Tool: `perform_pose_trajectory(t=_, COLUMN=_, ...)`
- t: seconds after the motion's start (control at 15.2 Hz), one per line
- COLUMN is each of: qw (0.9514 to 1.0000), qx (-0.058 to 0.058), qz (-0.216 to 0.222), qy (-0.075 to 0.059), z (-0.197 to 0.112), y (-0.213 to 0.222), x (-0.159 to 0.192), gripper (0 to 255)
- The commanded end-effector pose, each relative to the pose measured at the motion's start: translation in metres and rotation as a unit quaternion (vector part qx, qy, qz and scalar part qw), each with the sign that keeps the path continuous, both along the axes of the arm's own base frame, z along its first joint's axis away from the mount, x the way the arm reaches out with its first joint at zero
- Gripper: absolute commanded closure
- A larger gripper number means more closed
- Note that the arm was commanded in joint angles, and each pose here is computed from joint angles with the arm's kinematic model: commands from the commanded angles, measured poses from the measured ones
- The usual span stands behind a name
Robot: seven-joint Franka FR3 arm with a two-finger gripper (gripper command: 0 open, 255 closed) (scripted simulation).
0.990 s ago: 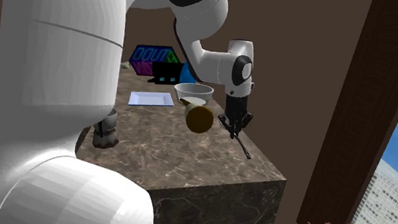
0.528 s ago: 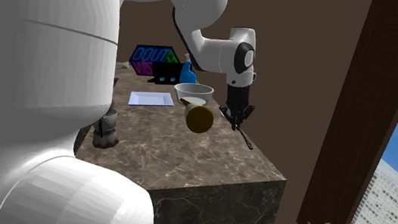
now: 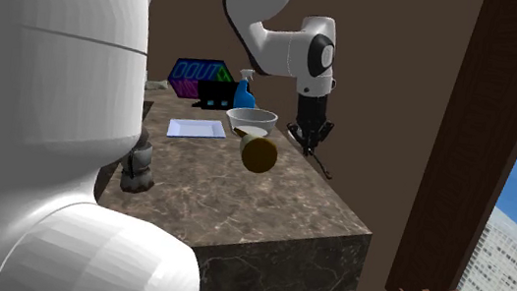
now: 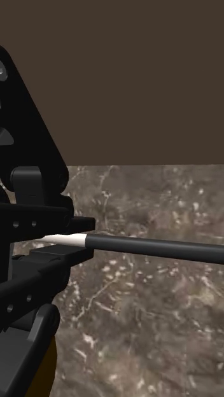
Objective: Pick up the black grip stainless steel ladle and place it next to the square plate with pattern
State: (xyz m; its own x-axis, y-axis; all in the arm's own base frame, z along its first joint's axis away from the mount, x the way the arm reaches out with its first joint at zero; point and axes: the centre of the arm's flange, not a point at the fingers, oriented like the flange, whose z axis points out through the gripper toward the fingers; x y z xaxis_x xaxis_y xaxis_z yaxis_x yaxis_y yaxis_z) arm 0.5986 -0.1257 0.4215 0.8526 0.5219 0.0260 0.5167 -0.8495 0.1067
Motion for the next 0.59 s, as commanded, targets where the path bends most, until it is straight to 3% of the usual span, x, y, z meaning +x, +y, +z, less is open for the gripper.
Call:
perform_pose_trajectory(t=0.0, qw=1.0, qx=0.0, qz=0.0, qy=0.0, z=0.011, y=0.0, x=0.0, gripper=255)
perform_pose_trajectory(t=0.2, qw=1.0, qx=0.0, qz=0.0, qy=0.0, z=0.026, y=0.0, x=0.0, gripper=255)
perform_pose_trajectory(t=0.53, qw=1.0, qx=0.0, qz=0.0, qy=0.0, z=0.026, y=0.066, x=-0.006, gripper=255)
